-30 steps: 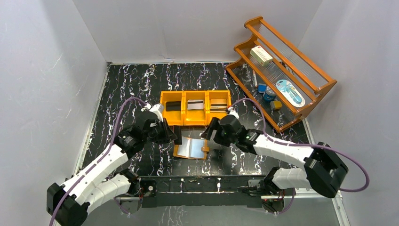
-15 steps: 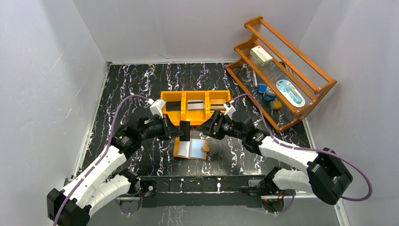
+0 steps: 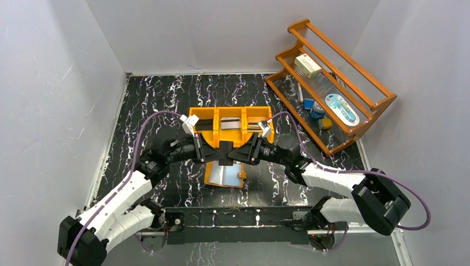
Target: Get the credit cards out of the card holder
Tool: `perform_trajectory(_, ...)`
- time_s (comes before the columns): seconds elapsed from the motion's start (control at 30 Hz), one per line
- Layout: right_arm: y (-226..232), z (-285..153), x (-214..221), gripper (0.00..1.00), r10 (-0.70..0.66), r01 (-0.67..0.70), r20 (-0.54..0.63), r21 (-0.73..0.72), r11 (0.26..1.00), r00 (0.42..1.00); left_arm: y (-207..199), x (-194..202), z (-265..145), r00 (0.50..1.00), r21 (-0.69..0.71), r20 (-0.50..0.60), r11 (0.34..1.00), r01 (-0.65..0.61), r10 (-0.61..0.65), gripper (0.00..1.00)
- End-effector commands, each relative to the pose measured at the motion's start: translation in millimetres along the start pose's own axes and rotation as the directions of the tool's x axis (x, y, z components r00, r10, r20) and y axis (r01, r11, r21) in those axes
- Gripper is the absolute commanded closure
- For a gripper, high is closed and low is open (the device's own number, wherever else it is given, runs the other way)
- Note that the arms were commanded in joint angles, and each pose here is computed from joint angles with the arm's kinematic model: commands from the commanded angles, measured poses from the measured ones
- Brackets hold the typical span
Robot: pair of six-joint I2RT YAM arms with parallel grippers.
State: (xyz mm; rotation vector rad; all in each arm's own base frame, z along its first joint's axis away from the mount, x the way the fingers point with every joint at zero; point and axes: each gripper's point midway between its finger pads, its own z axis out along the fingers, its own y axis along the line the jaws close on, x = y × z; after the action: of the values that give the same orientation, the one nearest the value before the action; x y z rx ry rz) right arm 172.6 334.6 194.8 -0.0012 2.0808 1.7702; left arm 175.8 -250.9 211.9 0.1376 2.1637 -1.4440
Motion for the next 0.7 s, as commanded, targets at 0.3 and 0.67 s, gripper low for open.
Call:
perform_trajectory(0.3,39.5,-8.2,-0.1,0.66,-0.023,0.022,-0.004,-0.253,0.967,1.0,-15.6,12.3,1.6,0.996,0.125,-0.085,0.992,0.016,-0.005,1.0)
perform_trajectory(0.67,47.1,-13.4,-4.5,0.79,-0.06,0.058,0.001,-0.29,0.955,0.998,-4.9,14.0,2.3,0.997,0.077,-0.071,0.996,0.033,-0.027,1.0)
